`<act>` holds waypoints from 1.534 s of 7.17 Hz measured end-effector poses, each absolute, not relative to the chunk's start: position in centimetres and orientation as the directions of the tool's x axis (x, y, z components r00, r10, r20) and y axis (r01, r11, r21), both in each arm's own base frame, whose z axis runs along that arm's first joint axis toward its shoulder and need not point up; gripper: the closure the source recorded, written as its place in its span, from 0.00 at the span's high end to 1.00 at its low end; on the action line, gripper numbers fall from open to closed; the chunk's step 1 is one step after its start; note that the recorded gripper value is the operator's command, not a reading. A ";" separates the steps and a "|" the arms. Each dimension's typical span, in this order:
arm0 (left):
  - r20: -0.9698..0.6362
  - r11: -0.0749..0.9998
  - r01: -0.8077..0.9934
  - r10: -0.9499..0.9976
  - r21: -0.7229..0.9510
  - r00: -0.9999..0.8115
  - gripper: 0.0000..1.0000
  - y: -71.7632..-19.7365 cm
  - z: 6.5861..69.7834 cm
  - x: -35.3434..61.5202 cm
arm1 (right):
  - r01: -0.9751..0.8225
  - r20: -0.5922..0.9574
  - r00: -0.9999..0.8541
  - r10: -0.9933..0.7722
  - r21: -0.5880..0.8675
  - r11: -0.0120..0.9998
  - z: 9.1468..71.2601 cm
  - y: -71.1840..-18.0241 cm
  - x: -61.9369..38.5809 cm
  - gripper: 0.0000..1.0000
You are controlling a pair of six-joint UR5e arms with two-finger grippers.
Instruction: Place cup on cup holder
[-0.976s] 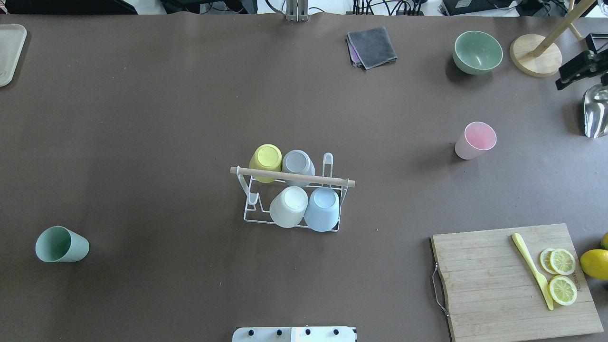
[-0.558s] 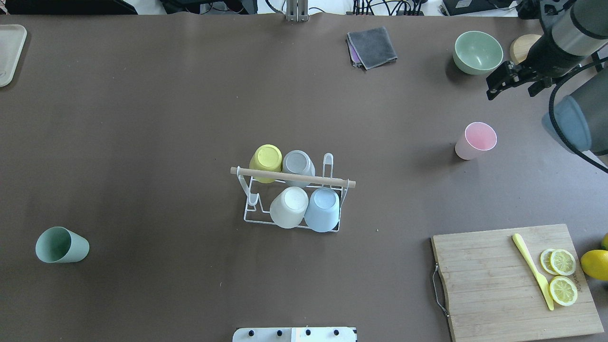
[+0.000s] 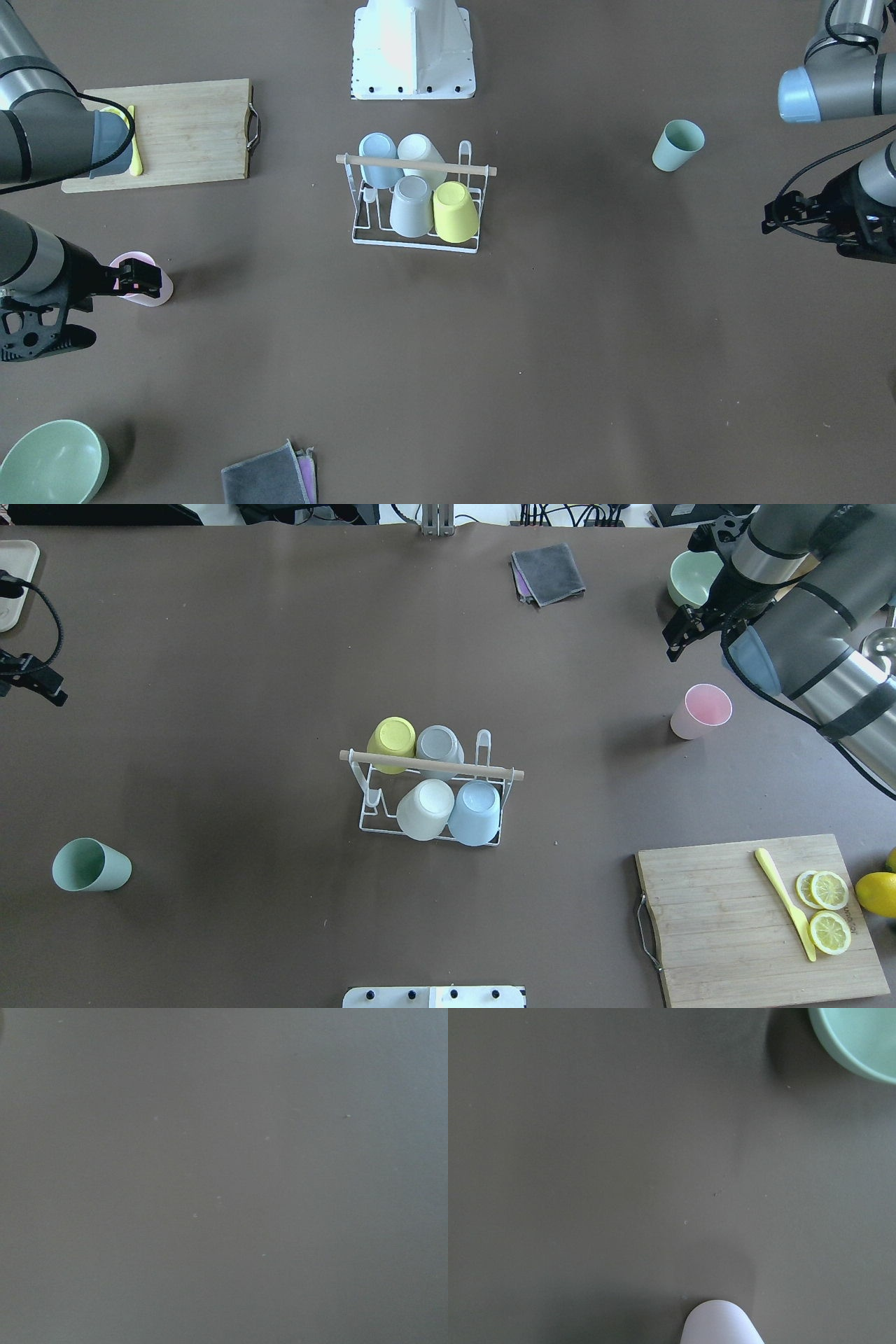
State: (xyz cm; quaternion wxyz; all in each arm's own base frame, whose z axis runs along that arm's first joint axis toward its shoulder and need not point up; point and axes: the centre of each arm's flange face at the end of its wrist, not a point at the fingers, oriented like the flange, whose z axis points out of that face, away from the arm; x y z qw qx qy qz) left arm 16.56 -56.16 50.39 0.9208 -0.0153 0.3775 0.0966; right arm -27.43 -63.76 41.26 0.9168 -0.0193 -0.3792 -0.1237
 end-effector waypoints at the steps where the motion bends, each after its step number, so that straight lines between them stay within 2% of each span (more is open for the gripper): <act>1: -0.683 0.979 -0.205 0.155 0.008 0.713 0.98 -57.2 48.3 18.0 | 0.290 0.694 0.675 -0.251 0.063 0.955 41.9 -65.5 -28.1 1.00; 3: -0.646 0.967 -0.256 0.190 -0.009 0.740 0.98 -57.2 47.2 21.6 | 0.377 0.677 0.671 -0.303 0.041 0.925 42.3 -68.5 -29.4 1.00; 6: -0.569 0.950 -0.308 0.226 -0.052 0.791 0.98 -56.5 49.9 25.1 | 0.429 0.663 0.690 -0.289 -0.053 0.902 43.7 -71.1 -31.4 1.00; 8: -0.559 0.933 -0.356 0.266 -0.057 0.785 0.98 -56.6 49.9 25.9 | 0.452 0.663 0.694 -0.281 -0.097 0.887 44.8 -70.6 -32.7 1.00; 11: -0.545 0.841 -0.539 0.428 -0.053 0.721 0.98 -58.9 48.8 26.9 | 0.510 0.684 0.676 -0.272 -0.169 0.843 46.1 -68.6 -34.7 1.00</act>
